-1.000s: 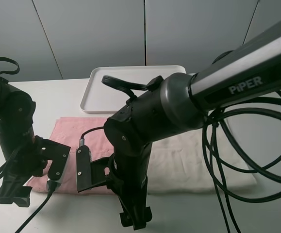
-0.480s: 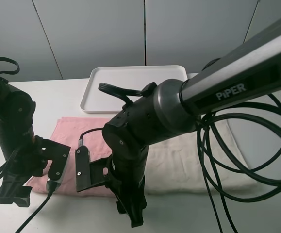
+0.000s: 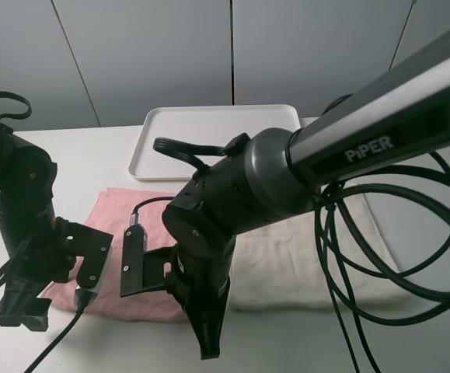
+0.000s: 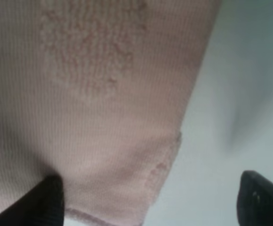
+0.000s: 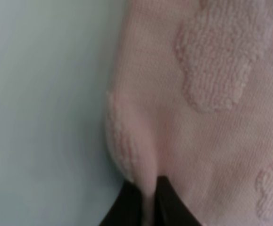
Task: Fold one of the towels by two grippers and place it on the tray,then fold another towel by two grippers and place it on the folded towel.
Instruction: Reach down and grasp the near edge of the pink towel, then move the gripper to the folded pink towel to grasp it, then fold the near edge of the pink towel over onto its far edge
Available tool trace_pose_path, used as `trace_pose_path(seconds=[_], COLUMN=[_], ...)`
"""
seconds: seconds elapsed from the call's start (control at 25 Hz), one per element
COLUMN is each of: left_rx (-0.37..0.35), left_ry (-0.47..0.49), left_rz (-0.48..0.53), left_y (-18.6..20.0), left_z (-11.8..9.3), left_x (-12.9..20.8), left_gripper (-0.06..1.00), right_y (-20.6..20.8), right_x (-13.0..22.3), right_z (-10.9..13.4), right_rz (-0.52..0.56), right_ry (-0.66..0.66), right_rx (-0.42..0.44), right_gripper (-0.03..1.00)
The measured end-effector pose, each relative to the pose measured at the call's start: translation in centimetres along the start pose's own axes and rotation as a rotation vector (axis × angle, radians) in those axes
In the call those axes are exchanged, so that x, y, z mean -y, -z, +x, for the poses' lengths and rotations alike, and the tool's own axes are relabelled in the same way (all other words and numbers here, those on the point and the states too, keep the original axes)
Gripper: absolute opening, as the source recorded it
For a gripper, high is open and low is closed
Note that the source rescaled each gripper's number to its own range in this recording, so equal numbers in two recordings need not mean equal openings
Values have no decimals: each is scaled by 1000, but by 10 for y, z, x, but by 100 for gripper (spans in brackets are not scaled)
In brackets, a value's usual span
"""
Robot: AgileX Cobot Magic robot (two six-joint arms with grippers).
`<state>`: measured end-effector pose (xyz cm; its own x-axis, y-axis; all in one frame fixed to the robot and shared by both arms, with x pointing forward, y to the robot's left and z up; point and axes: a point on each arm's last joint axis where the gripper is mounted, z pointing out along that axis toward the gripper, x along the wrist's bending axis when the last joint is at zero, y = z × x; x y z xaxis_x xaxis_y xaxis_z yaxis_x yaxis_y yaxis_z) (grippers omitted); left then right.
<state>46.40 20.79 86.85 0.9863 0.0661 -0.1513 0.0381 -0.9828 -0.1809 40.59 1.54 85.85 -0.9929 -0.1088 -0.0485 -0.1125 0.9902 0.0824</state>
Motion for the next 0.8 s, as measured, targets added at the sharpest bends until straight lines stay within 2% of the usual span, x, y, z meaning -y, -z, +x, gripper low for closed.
trace_pose_path(seconds=[0.08, 0.2, 0.28, 0.4, 0.44, 0.52, 0.8], left_rx=[-8, -31, -53, -70, -69, -69, -86], left_ry=[2, 6, 6, 6, 6, 20, 61], left_rz=[-5, -15, -26, -38, -37, -38, -54], left_y=[0, -1, -1, -1, -2, -2, 4], left_z=[1, 3, 5, 7, 7, 7, 6], left_x=[0, -2, -3, -4, -4, -4, -3], left_gripper=[90, 70, 49, 12, 4, 1, 0], right_y=[0, 0, 0, 0, 0, 0, 10], right_x=[0, 0, 0, 0, 0, 0, 0], right_z=[0, 0, 0, 0, 0, 0, 0], right_rz=[2, 4, 4, 4, 4, 7, -5], right_ry=[-1, -2, -19, -48, -58, -74, -136], right_rx=[3, 6, 5, 5, 5, 7, 16], right_gripper=[0, 0, 0, 0, 0, 0, 0])
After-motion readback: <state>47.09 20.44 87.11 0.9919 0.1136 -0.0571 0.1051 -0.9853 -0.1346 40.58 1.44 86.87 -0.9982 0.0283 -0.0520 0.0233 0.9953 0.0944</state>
